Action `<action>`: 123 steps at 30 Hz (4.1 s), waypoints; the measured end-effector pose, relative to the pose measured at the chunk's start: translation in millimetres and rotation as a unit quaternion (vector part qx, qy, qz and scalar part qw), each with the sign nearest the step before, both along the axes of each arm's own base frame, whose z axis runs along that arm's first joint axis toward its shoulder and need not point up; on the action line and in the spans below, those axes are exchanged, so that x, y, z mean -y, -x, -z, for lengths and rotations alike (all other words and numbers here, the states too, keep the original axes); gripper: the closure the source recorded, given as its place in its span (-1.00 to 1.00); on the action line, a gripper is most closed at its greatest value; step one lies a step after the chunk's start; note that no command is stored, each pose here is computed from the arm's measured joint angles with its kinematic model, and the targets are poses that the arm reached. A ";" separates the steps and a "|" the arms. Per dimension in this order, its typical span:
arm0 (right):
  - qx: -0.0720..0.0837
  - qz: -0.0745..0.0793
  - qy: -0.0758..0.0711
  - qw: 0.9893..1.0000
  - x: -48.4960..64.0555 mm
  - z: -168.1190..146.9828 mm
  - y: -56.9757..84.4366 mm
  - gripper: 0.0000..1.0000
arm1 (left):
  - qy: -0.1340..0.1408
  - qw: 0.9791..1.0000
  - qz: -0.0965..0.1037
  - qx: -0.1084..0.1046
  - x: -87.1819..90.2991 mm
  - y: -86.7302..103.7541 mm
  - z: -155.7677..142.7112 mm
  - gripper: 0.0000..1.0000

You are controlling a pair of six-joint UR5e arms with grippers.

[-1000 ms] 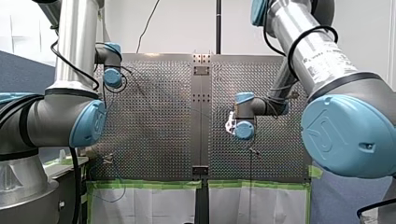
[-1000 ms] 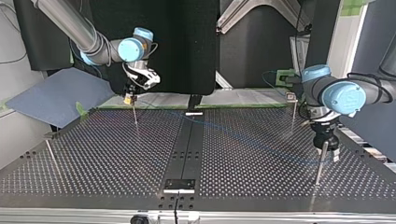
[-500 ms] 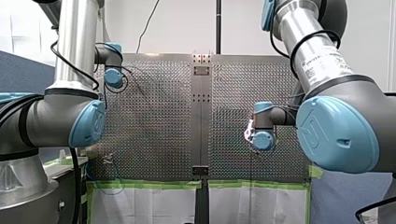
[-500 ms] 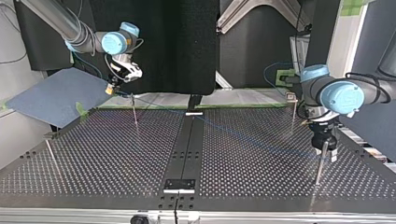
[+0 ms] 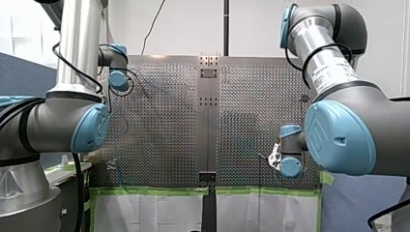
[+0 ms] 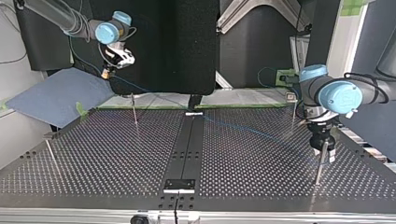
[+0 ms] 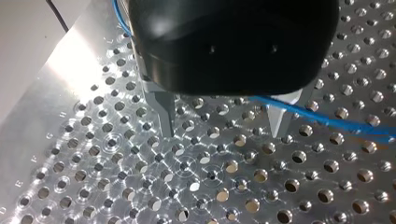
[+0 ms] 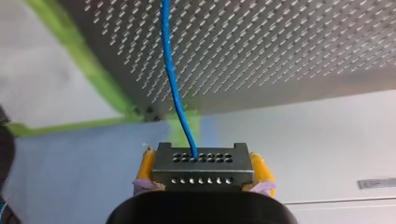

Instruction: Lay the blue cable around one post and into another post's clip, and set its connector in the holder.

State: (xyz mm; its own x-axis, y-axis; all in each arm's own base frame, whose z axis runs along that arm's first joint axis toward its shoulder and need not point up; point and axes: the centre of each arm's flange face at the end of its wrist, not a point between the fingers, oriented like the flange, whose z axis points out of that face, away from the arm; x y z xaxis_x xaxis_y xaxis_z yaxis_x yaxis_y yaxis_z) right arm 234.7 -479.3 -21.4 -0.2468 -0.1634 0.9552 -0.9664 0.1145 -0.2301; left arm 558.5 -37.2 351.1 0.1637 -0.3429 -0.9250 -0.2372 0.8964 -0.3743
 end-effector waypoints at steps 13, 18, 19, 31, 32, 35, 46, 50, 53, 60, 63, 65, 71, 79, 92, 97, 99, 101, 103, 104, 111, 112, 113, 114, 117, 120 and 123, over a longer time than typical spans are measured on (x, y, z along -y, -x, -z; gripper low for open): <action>0.016 0.003 -0.023 1.000 -23.6 24.8 52.5 1.00 | -0.004 1.000 0.004 -0.001 5.1 0.3 -0.1 -1.00; 0.020 0.005 -0.043 0.999 -25.0 28.8 67.4 1.00 | -0.004 1.000 0.005 -0.001 5.4 0.3 -0.2 -1.00; 0.021 0.005 -0.044 0.999 -21.9 28.5 70.1 1.00 | -0.004 1.000 0.005 -0.001 5.4 0.3 -0.2 -1.00; 0.015 0.016 -0.024 0.999 40.9 14.1 115.9 1.00 | -0.004 1.000 0.006 -0.001 7.1 0.4 -0.3 -1.00; 0.011 0.015 -0.022 1.000 46.5 12.5 119.9 1.00 | -0.004 1.000 0.006 -0.001 7.4 0.4 -0.3 -1.00; 0.003 0.004 -0.017 1.000 57.6 9.0 121.5 1.00 | -0.005 1.000 0.007 -0.001 7.8 0.4 -0.3 -1.00; -0.028 -0.070 -0.031 0.997 53.8 38.5 91.8 1.00 | -0.006 1.000 0.005 -0.003 9.0 1.0 0.1 -1.00; -0.025 -0.095 -0.030 0.995 50.5 43.2 79.8 1.00 | -0.007 1.000 0.004 -0.003 9.7 1.2 0.1 -1.00; -0.017 -0.110 -0.025 0.993 52.7 42.7 74.3 1.00 | -0.007 1.000 0.004 -0.004 10.5 1.4 0.1 -1.00; -0.009 -0.119 -0.020 0.993 57.6 41.7 72.6 1.00 | -0.007 1.000 0.006 -0.004 12.0 1.6 0.2 -1.00; -0.008 -0.119 -0.018 0.993 57.8 48.1 73.3 1.00 | -0.007 1.000 0.005 -0.004 11.8 1.6 0.3 -1.00; -0.007 -0.118 -0.020 0.993 57.0 54.3 73.6 1.00 | -0.008 1.000 0.003 -0.004 11.3 1.7 0.2 -1.00; -0.009 -0.121 -0.023 0.992 60.4 58.5 71.5 1.00 | -0.001 1.000 -0.005 -0.004 9.6 2.5 0.9 -1.00; -0.010 -0.125 -0.030 0.992 58.7 59.5 67.3 1.00 | 0.027 1.000 -0.012 0.001 1.4 2.5 2.0 -1.00; -0.010 -0.131 -0.030 0.991 56.9 59.6 61.3 1.00 | 0.089 0.995 -0.004 -0.038 -1.5 -7.4 47.4 -1.00; -0.010 -0.132 -0.029 0.991 56.6 59.6 59.9 1.00 | 0.104 0.993 -0.006 -0.050 -2.3 -11.9 66.1 -1.00; -0.010 -0.133 -0.029 0.991 56.4 59.6 59.4 1.00 | 0.106 0.993 -0.007 -0.051 -2.6 -12.6 69.1 -1.00; -0.010 -0.133 -0.029 0.991 56.2 59.6 58.7 1.00 | 0.107 0.993 -0.008 -0.052 -3.5 -13.0 70.5 -1.00; -0.010 -0.134 -0.029 0.991 56.0 59.6 58.3 1.00 | 0.109 0.993 -0.010 -0.053 -4.5 -12.9 71.2 -1.00; -0.010 -0.134 -0.029 0.991 56.0 59.6 58.1 1.00 | 0.110 0.992 -0.012 -0.053 -5.4 -12.4 72.0 -1.00; -0.008 -0.135 -0.028 0.990 55.8 59.4 56.9 1.00 | 0.130 0.990 -0.017 -0.049 -7.3 -4.5 86.1 -1.00; -0.007 -0.136 -0.028 0.990 55.8 59.4 56.6 1.00 | 0.133 0.990 -0.015 -0.047 -6.7 -4.1 87.2 -1.00; -0.007 -0.138 -0.028 0.990 55.9 59.3 56.2 1.00 | 0.137 0.989 -0.013 -0.045 -5.8 -3.7 88.2 -1.00; -0.006 -0.140 -0.028 0.990 55.7 59.3 55.8 1.00 | 0.140 0.989 -0.011 -0.043 -4.9 -3.6 88.6 -1.00; -0.006 -0.141 -0.028 0.990 55.7 59.3 55.4 1.00 | 0.150 0.988 0.000 -0.040 -0.6 -3.9 89.2 -1.00; -0.006 -0.142 -0.028 0.989 55.6 59.2 55.1 1.00 | 0.163 0.986 0.014 -0.037 4.6 -3.1 91.5 -1.00; -0.006 -0.142 -0.028 0.989 55.4 59.3 54.9 1.00 | 0.175 0.984 0.027 -0.035 8.6 -0.6 96.6 -1.00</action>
State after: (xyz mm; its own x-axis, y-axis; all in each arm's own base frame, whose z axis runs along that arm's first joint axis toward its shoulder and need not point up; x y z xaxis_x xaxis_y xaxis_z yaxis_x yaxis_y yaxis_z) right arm 179.7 -534.7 -80.7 -0.1728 -0.2776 0.9450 -0.9638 -0.1499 -0.2203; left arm 559.1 -45.8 254.5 0.0758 -0.6482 -0.7577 -0.2289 0.7283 -0.6459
